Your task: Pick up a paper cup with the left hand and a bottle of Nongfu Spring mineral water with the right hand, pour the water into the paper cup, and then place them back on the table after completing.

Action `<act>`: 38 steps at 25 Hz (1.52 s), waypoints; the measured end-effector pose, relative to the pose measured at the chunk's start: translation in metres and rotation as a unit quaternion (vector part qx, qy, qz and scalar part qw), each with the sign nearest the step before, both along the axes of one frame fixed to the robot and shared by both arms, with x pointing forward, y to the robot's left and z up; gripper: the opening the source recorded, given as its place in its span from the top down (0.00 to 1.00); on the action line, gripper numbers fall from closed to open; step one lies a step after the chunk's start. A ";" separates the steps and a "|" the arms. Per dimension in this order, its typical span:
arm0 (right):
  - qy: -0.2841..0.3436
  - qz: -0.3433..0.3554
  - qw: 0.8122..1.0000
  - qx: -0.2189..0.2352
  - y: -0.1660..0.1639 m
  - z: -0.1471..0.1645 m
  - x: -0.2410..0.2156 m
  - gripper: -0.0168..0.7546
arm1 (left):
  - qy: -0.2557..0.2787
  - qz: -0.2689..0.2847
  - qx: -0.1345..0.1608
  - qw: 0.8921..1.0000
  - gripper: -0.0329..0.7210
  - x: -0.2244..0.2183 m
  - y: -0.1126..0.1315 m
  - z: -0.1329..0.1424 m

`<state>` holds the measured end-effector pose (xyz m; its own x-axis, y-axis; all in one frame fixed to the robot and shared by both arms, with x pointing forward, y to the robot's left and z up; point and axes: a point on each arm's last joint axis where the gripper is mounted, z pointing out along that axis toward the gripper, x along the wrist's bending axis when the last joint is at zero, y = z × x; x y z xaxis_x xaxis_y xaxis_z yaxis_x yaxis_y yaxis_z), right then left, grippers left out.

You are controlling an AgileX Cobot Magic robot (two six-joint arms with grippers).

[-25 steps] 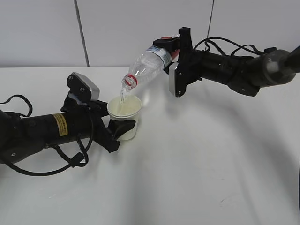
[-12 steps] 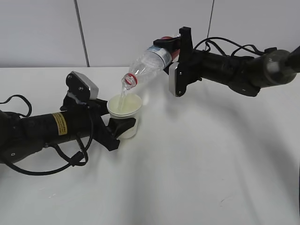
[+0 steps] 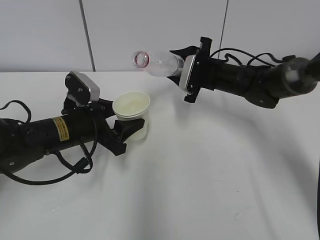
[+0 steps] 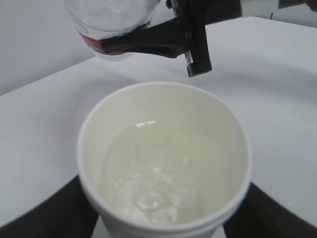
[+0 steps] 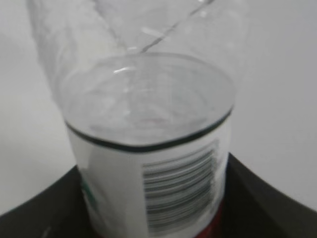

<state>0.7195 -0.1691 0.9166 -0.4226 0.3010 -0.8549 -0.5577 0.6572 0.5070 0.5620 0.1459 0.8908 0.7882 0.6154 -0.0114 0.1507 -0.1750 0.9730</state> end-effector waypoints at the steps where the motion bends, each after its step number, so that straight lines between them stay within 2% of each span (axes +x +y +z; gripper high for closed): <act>1: 0.027 -0.006 0.999 0.028 0.000 0.000 0.000 0.39 | 0.003 0.005 0.002 1.000 0.37 0.001 0.001 -0.001; 3: 0.079 -0.016 0.993 0.082 0.000 0.000 0.000 0.39 | 0.011 0.017 0.008 1.000 0.37 0.002 0.002 -0.002; 6: 0.162 -0.029 0.972 0.167 0.000 0.000 0.000 0.39 | 0.020 0.037 0.011 0.999 0.37 0.004 0.005 -0.004; 10: 0.248 -0.044 0.933 0.257 -0.001 0.000 0.000 0.39 | 0.022 0.049 0.005 0.999 0.37 0.005 0.006 -0.003; 12: 0.279 -0.048 0.915 0.287 0.000 0.000 0.000 0.39 | 0.024 0.058 0.001 0.998 0.37 0.007 0.007 -0.003; 17: 0.299 -0.050 0.904 0.302 0.000 -0.003 0.000 0.39 | 0.021 0.067 0.007 0.998 0.37 0.008 0.008 -0.016; 22: 0.315 -0.028 0.894 0.317 0.003 -0.027 -0.002 0.39 | 0.018 0.057 -0.016 0.998 0.37 0.006 0.006 -0.033; 30: 0.323 -0.008 0.889 0.326 0.004 -0.037 -0.010 0.39 | 0.007 0.049 -0.018 0.999 0.39 0.006 0.005 -0.037; 38: 0.324 0.011 0.883 0.338 0.002 -0.056 -0.036 0.39 | -0.010 0.079 -0.011 0.997 0.39 0.010 0.009 -0.037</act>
<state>0.6839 -0.1666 0.8609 -0.7699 0.6354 -0.0587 -0.0152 0.0737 0.9972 0.5724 0.1552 0.8535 0.6821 0.7312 -0.0111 0.1553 -0.1301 0.9793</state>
